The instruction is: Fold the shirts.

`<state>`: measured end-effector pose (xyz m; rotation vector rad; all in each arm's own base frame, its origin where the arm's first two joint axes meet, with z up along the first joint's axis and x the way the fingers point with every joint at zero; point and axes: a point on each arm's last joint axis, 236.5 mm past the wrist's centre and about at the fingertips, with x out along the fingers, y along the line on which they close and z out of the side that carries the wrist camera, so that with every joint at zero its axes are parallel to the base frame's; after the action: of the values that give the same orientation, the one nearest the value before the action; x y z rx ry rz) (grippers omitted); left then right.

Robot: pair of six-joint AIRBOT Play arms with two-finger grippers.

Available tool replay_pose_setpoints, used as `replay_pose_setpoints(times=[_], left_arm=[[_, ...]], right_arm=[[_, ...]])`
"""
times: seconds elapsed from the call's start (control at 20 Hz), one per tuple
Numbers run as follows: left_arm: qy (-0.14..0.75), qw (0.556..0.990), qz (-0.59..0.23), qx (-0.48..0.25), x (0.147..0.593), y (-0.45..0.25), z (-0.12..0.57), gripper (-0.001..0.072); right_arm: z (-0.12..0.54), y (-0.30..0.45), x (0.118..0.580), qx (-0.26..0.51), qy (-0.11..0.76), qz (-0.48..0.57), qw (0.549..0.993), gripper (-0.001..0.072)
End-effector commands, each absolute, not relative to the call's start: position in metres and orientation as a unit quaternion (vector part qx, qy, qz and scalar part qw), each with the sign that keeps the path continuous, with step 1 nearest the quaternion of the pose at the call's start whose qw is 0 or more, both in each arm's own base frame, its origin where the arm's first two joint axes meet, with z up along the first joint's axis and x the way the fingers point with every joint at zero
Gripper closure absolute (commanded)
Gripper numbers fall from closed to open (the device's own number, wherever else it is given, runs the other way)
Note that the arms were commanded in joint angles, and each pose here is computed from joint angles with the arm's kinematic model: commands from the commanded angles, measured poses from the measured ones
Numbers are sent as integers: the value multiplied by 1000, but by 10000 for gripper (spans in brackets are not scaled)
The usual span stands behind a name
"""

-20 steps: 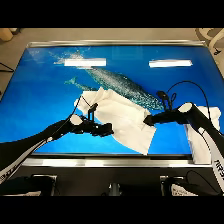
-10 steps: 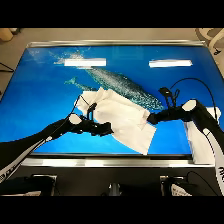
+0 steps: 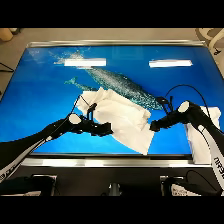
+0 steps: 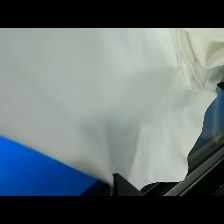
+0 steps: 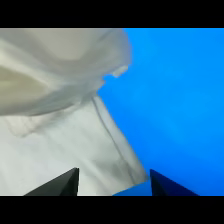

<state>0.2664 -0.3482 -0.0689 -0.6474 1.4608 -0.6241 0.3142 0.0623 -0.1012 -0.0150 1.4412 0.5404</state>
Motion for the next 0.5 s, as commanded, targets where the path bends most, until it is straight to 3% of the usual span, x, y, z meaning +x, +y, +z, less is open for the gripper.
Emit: replay_pose_setpoints(times=[0.0,0.15,0.2,0.3,0.35,0.45], left_arm=[[643,654,-282,-280,265,-349,-68,681],[643,655,-282,-280,265,-349,-68,681],[643,655,-282,-280,265,-349,-68,681],[639,658,-292,-271,266,-349,-67,681],[628,665,-313,-255,267,-351,-61,682],[586,691,-356,-228,281,-354,-31,683]], right_arm=[[-105,69,307,6,662,258,704,280],[-108,73,305,22,669,258,697,299],[-109,80,303,38,671,265,692,356],[-106,93,302,60,665,285,688,653],[-101,98,306,62,654,298,693,689],[-80,99,321,41,622,310,718,692]])
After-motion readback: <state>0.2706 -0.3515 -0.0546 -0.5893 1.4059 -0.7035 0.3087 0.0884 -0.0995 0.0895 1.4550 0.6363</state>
